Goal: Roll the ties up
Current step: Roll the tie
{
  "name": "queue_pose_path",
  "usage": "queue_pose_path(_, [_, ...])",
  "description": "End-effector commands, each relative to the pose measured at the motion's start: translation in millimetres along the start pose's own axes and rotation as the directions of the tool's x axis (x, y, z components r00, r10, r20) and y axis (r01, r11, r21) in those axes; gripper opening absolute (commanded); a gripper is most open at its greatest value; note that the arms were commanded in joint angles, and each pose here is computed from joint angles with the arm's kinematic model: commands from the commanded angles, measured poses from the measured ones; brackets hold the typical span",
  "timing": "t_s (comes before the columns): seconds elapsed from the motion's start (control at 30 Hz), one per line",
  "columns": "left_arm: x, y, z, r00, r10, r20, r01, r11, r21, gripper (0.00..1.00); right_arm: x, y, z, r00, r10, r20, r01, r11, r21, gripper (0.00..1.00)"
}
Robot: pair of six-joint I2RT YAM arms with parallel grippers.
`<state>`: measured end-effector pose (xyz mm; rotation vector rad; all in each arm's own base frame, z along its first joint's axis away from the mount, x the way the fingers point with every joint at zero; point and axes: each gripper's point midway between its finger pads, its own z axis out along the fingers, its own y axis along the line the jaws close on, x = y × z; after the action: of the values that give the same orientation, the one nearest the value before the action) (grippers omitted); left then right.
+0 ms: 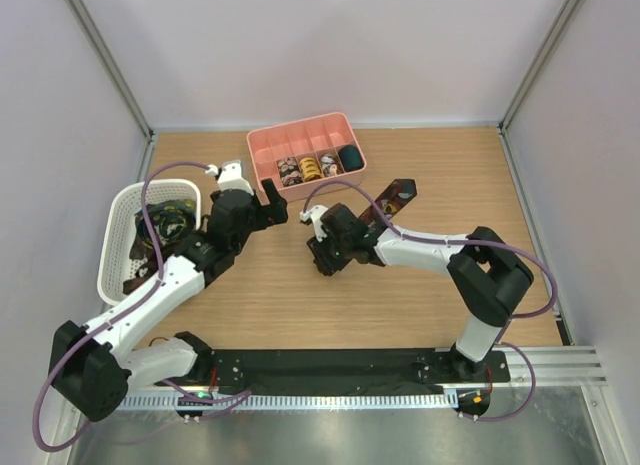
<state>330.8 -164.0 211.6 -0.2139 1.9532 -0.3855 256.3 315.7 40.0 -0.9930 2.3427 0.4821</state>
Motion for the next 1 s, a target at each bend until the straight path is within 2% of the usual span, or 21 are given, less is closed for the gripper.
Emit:
queue_pose_path(0.0, [-12.3,-18.5,-3.2,0.997,-0.022,0.078,0.012,0.993,0.121,1.00,29.4,16.0,3.7,0.992,0.073,-0.102,-0.088,0.985,-0.149,0.10])
queue_pose_path(0.13, [20.7,-24.9,-5.4,0.994,0.070,0.086,-0.091,0.959,0.268,1.00,29.0,14.7,5.4,0.985,0.123,-0.120,-0.147,0.965,-0.216,0.10])
queue_pose_path(0.2, [30.4,-26.6,-6.4,0.993,0.085,0.084,-0.107,0.947,0.304,1.00,29.8,13.6,5.9,0.978,0.159,-0.135,-0.189,0.948,-0.257,0.10])
queue_pose_path(0.27, [47.7,-25.7,-5.8,0.984,0.163,0.070,-0.177,0.929,0.325,1.00,30.3,13.5,5.7,0.972,0.184,-0.147,-0.220,0.933,-0.284,0.10])
queue_pose_path(0.47, [86.9,-41.7,-0.9,0.953,0.302,0.030,-0.285,0.859,0.426,1.00,35.6,6.2,11.0,0.952,0.246,-0.184,-0.295,0.898,-0.327,0.10])
queue_pose_path(0.57, [105.5,-64.3,-1.9,0.917,0.398,0.034,-0.353,0.768,0.535,1.00,37.9,0.6,13.2,0.935,0.289,-0.208,-0.346,0.875,-0.340,0.10])
queue_pose_path(0.63, [123.0,-67.1,0.5,0.873,0.487,0.016,-0.410,0.716,0.565,1.00,38.1,-2.4,13.8,0.920,0.321,-0.224,-0.384,0.852,-0.355,0.10])
queue_pose_path(0.7, [137.8,-70.7,5.1,0.841,0.541,-0.022,-0.430,0.691,0.581,1.00,39.5,-3.6,14.3,0.911,0.337,-0.237,-0.405,0.838,-0.365,0.09])
queue_pose_path(0.9, [154.8,-85.0,4.5,0.785,0.619,0.004,-0.466,0.586,0.663,1.00,38.3,-4.9,15.0,0.895,0.367,-0.252,-0.443,0.797,-0.411,0.09])
queue_pose_path(0.97, [157.8,-87.1,10.1,0.748,0.663,0.018,-0.502,0.549,0.668,1.00,38.2,-5.2,16.0,0.891,0.374,-0.257,-0.452,0.787,-0.421,0.09])
